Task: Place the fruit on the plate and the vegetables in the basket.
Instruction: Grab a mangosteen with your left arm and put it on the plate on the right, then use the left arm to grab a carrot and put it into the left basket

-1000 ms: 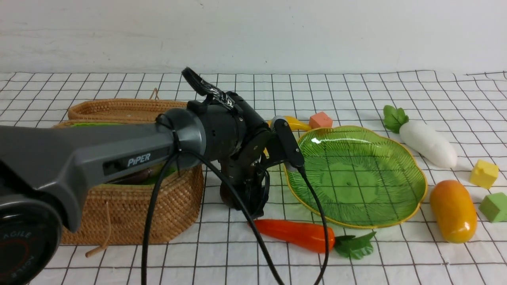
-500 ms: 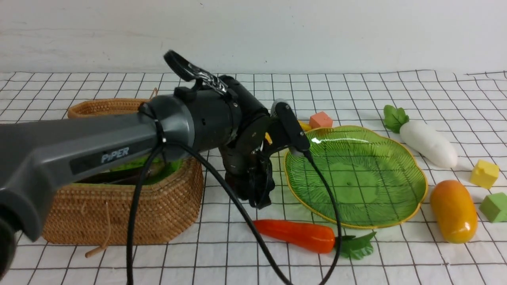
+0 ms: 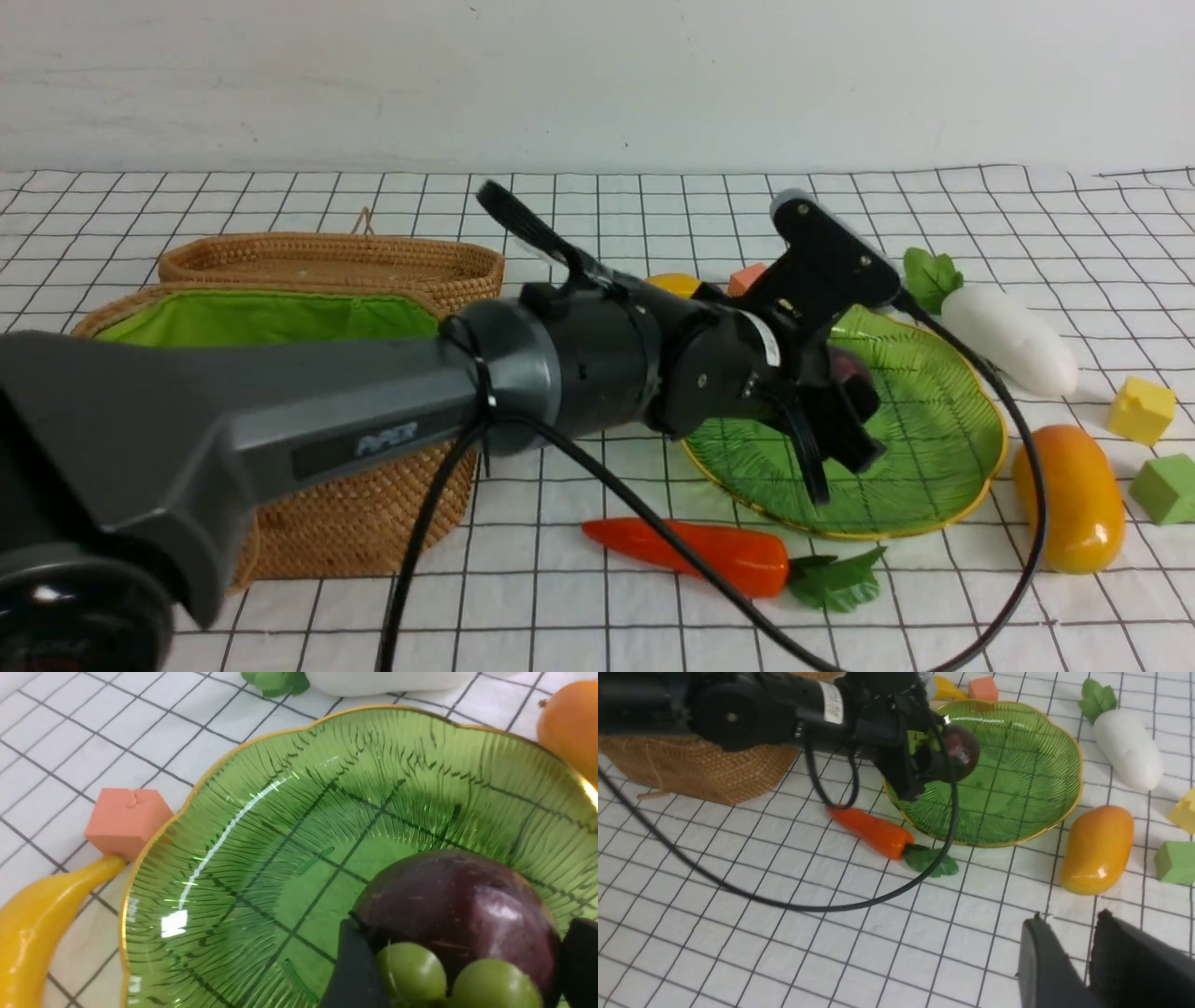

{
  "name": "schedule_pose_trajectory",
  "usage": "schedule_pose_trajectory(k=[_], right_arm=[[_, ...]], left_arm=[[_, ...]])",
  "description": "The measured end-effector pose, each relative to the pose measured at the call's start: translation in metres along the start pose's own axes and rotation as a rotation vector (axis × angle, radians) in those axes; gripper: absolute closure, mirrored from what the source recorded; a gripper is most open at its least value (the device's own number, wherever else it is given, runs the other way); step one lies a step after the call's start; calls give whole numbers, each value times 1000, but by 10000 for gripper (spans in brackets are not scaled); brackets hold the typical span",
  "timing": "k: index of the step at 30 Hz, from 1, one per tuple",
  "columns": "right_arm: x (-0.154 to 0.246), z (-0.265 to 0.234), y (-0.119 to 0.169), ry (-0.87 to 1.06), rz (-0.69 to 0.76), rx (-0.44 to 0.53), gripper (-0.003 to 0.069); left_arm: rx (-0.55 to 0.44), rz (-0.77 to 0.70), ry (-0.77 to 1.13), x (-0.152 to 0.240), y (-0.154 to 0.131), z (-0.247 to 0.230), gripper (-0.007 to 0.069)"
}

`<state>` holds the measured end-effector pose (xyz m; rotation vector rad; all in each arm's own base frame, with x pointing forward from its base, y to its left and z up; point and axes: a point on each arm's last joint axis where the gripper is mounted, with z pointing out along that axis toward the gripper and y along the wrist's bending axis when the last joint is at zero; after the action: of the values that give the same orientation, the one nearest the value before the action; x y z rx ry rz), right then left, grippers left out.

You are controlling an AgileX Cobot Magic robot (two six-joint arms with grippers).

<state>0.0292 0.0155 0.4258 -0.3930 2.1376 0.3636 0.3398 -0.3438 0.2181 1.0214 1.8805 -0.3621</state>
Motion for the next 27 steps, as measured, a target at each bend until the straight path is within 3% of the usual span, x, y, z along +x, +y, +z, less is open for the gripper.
schedule_pose_trajectory(k=[6, 12, 16, 19, 22, 26, 27], right_arm=[[0, 0, 2, 3, 6, -23, 476], [0, 0, 2, 3, 6, -24, 476], [0, 0, 2, 3, 5, -25, 476], [0, 0, 2, 3, 5, -25, 476], [0, 0, 2, 3, 5, -25, 476], [0, 0, 2, 3, 5, -25, 476], [0, 0, 2, 3, 5, -25, 476]], left_arm=[[-3, -8, 5, 16, -3, 18, 117], [2, -7, 1, 12, -5, 15, -20], [14, -19, 13, 3, -6, 3, -41], [38, -27, 53, -7, -6, -14, -20], [81, -94, 128, -21, -6, -46, 59], [120, -259, 191, -36, -8, -82, 202], [131, -310, 221, -40, -8, -96, 293]])
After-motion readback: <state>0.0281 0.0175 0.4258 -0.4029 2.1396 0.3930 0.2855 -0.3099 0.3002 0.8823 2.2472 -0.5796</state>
